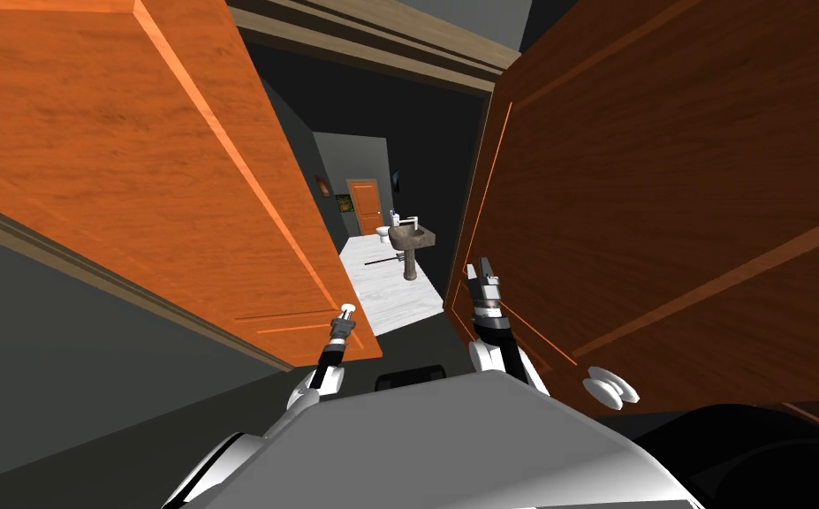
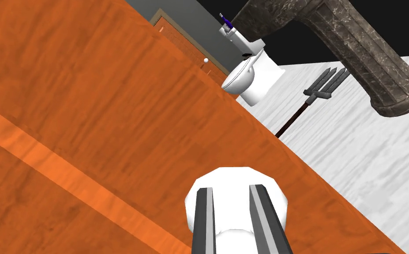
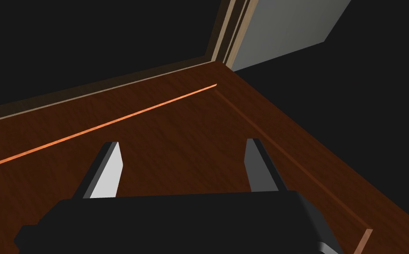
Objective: Pull the door open
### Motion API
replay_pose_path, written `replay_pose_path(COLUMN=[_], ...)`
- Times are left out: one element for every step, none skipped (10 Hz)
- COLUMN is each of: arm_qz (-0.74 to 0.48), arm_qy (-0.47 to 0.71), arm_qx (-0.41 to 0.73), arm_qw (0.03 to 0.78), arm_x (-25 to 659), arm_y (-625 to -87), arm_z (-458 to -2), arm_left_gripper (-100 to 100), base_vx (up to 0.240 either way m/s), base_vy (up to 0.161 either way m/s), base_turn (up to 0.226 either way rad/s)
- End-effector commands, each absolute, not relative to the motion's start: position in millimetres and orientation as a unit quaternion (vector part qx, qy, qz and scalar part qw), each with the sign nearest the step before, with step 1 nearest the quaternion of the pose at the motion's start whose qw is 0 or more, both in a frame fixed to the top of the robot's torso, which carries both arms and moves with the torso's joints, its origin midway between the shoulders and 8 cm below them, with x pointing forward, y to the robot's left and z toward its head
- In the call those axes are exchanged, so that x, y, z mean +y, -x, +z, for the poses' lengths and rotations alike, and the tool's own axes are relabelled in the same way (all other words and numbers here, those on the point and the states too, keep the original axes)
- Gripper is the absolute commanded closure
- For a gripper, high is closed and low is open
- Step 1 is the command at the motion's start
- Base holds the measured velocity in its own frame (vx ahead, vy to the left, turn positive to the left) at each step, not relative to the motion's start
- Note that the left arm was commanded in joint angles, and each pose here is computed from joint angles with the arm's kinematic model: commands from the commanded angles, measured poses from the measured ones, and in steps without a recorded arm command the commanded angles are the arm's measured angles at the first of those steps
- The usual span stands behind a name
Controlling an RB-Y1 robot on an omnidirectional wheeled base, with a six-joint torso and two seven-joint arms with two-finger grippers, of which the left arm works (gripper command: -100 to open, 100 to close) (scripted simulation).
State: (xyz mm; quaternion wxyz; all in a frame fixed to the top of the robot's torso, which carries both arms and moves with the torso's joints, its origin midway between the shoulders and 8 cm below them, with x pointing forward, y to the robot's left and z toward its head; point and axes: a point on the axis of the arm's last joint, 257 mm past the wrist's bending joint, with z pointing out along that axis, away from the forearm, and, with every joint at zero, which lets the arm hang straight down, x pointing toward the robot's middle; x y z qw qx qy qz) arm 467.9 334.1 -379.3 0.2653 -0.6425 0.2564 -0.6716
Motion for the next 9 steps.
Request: replay_pose_path(arm_qz=[-0.669, -0.672, -0.683, -0.685, -0.688, -0.69, -0.693, -0.695, -0.698], arm_qy=[0.66, 0.663, 0.657, 0.66, 0.664, 0.667, 0.671, 0.675, 0.679], arm_qx=[0.241, 0.232, 0.222, 0.214, 0.205, 0.194, 0.183, 0.17, 0.158], arm_qw=[0.242, 0.233, 0.229, 0.221, 0.212, 0.202, 0.19, 0.178, 0.165], arm_x=[331.0, 329.9, 329.7, 329.3, 328.9, 328.3, 327.7, 327.0, 326.2], arm_y=[-460.4, -461.6, -468.0, -467.8, -467.7, -467.5, -467.2, -467.0, -466.7], arm_z=[-390.6, -390.7, -381.2, -381.5, -381.8, -382.2, -382.7, -383.2, -383.7], arm_left_gripper=[100, 100, -100, -100, -100, -100, -100, -100, -100], base_vx=[-0.022, -0.041, -0.076, -0.091, -0.09, -0.093, -0.08, -0.087, -0.11], base_vy=[0.019, 0.032, 0.01, 0.009, 0.009, -0.001, 0.01, 0.024, 0.042], base_turn=[-0.024, -0.043, -0.052, -0.027, -0.046, -0.053, 0.018, -0.008, -0.019])
